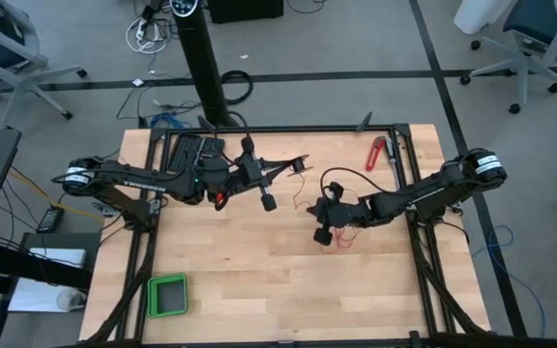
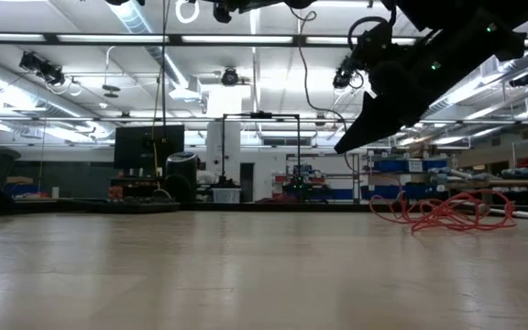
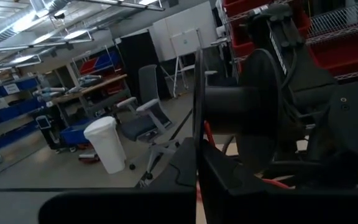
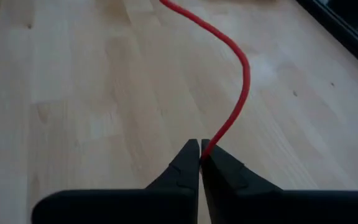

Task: Coil cords
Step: Coil the red wire onto the black spool

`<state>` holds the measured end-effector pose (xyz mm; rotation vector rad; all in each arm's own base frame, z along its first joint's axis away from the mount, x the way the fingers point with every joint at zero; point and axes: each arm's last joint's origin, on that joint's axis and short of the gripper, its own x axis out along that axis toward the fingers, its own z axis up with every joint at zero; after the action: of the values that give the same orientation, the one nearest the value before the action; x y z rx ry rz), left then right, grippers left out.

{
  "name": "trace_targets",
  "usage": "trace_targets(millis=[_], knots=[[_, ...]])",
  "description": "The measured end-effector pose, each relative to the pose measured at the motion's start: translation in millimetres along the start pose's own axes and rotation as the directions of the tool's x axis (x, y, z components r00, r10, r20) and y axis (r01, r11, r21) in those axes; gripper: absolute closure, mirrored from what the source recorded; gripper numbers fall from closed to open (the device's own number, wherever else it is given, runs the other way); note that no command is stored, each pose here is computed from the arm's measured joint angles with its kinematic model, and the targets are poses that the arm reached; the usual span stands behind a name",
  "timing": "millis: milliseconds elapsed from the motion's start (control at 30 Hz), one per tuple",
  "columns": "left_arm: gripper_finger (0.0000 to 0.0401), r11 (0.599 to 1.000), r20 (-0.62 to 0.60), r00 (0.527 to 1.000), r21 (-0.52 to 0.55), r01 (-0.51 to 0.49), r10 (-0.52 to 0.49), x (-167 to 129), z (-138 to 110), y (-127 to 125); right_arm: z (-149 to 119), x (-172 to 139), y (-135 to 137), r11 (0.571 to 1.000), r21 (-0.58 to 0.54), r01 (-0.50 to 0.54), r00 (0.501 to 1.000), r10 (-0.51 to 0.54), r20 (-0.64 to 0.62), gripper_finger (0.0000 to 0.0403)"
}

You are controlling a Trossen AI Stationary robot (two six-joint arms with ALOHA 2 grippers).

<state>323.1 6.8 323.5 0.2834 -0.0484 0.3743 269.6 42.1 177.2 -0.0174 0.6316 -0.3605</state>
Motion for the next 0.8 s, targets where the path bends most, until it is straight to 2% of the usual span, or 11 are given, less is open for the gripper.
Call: trace_targets(millis=[200, 367, 567, 800], knots=[[0.0395, 1.000, -0.052, 0.998, 0.020, 0.023, -0.021, -1, -5, -3, -12, -14, -17, 0.988, 0.012, 0.152, 0.979, -0.149, -0.138, 0.0398], [0.0395, 0.990, -0.267, 0.961, 0.096, 0.100, -0.071, -4, -27, -8, -16, -40, -32, 0.965, 0.047, 0.258, 0.950, -0.245, -0.194, 0.0399], [0.0395, 0.973, -0.503, 0.860, 0.139, 0.182, -0.089, -14, -51, -10, -8, -72, -46, 0.955, 0.094, 0.282, 0.955, -0.270, -0.123, 0.0401], [0.0395, 0.961, -0.632, 0.775, 0.213, 0.175, -0.001, -22, -65, -6, 7, -101, -57, 0.968, 0.153, 0.200, 0.978, -0.207, 0.030, 0.0401]])
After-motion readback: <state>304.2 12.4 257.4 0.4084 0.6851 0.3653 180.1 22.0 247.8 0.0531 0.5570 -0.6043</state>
